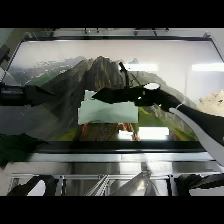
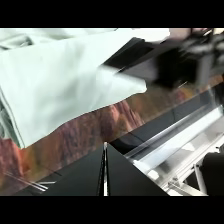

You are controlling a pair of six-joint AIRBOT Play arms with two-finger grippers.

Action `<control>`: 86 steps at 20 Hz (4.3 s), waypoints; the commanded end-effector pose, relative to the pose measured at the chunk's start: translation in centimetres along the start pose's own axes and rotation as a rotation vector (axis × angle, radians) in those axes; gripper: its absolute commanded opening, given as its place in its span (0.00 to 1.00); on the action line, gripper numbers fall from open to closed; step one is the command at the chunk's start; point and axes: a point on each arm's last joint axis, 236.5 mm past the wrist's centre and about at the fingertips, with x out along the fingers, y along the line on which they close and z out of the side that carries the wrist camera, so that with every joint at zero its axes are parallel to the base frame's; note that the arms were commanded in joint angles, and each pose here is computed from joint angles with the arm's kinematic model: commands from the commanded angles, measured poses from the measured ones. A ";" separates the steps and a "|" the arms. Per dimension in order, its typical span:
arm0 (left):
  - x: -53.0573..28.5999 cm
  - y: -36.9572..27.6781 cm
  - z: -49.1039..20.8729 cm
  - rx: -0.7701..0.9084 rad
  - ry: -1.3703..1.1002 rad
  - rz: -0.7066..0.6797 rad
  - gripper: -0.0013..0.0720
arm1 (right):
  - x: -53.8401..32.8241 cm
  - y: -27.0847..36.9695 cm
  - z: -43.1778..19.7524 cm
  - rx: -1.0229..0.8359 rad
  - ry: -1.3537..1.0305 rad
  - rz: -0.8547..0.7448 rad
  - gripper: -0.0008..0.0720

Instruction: Fold the shirts.

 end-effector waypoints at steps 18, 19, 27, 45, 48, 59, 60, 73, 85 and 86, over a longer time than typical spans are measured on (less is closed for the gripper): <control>0.8 0.9 -1.2 -0.021 -0.005 0.002 0.05 | -13.4 -18.1 -6.3 0.596 -0.016 -0.401 0.89; 0.8 0.9 -1.2 -0.021 -0.004 0.002 0.05 | -12.3 -17.7 -6.4 0.598 -0.016 -0.373 0.89; 0.8 0.7 -1.5 -0.021 0.011 -0.006 0.05 | -9.2 -14.9 -3.5 0.553 -0.113 -0.249 0.04; 0.8 0.7 -1.7 -0.007 0.019 -0.009 0.05 | -66.0 -13.0 -18.8 0.954 -0.866 -1.292 0.03; 0.8 0.7 -1.6 -0.007 0.017 -0.008 0.05 | -65.1 -14.4 -20.3 1.009 -0.788 -1.267 0.04; 1.8 -0.3 -1.2 0.031 0.008 -0.014 0.05 | -58.6 -8.3 -9.0 0.842 -0.976 -0.759 0.97; 2.0 -0.5 -1.2 0.037 0.011 -0.017 0.05 | -56.5 -6.5 -6.9 0.781 -0.947 -0.677 0.96; 6.2 -6.2 -1.1 0.203 0.005 -0.078 0.05 | -34.8 1.3 0.7 0.190 -0.451 -0.604 0.04; 8.1 -4.2 -5.0 0.087 0.111 -0.077 0.05 | -26.2 1.9 -2.3 -0.140 -0.208 -0.736 0.04; 8.2 -4.1 -5.1 0.085 0.114 -0.076 0.05 | -25.9 2.3 -2.7 -0.121 -0.198 -0.714 0.04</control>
